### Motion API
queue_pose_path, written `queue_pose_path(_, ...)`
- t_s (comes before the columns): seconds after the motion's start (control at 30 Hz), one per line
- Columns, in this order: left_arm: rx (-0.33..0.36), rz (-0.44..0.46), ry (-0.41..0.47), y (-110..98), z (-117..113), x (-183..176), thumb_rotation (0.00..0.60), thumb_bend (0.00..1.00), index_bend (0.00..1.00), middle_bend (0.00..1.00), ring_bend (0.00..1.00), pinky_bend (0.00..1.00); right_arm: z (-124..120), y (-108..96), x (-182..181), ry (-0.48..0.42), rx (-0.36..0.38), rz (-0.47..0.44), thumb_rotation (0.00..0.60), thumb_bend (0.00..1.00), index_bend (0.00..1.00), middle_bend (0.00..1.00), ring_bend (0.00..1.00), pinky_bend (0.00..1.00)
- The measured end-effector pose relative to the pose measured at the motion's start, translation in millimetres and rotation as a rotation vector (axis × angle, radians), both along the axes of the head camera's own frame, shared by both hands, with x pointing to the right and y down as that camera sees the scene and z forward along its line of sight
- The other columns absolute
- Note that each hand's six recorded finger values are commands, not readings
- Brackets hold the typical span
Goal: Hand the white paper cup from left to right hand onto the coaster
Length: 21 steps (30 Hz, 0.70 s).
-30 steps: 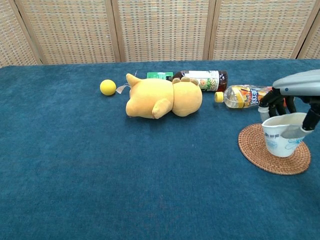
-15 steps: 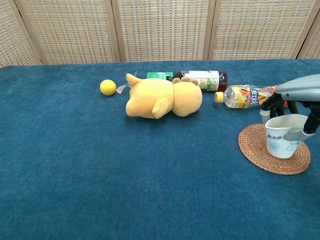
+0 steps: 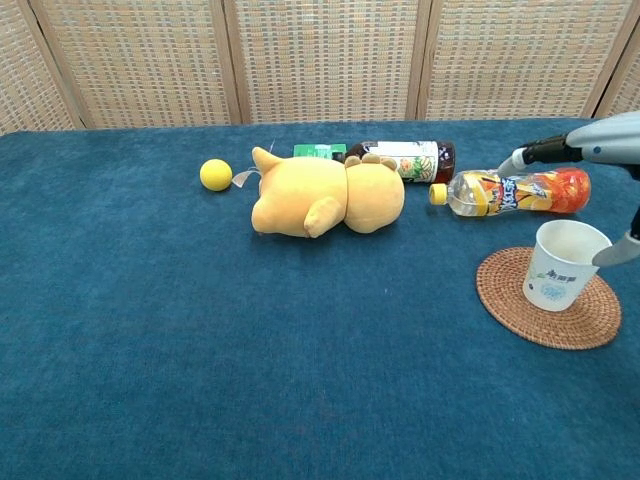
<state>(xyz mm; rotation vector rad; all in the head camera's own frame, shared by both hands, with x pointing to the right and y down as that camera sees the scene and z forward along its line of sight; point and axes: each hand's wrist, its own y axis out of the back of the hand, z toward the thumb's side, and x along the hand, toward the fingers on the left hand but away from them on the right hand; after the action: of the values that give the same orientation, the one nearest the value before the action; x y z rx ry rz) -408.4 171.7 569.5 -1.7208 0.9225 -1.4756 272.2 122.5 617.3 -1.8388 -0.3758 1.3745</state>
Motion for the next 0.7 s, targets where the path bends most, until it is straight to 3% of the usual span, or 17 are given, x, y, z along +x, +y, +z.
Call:
queue_pose_path(0.17,0.006,-0.002,-0.003,4,-2,-3,0.6,0.0,0.0,0.0,0.0,0.0,-21,4,11,0.003,0.079,0.034,0.6,0.0,0.03,0.0,0.0,0.0)
queue_pose_path(0.43,0.052,0.01,-0.01,27,-12,-10,0.6,0.0,0.0,0.0,0.0,0.0,-54,36,51,-0.055,0.325,0.155,0.6,0.0,0.02,0.0,0.0,0.0)
queue_pose_path(0.57,0.055,0.02,-0.017,38,-13,-13,0.6,0.0,0.0,0.0,0.0,0.0,-54,58,72,-0.055,0.397,0.158,0.6,0.0,0.02,0.0,0.0,0.0)
queue_pose_path(0.7,0.077,0.032,-0.014,42,-15,-13,0.6,0.0,0.0,0.0,0.0,0.0,-47,79,94,-0.028,0.42,0.157,0.6,0.0,0.02,0.0,0.0,0.0)
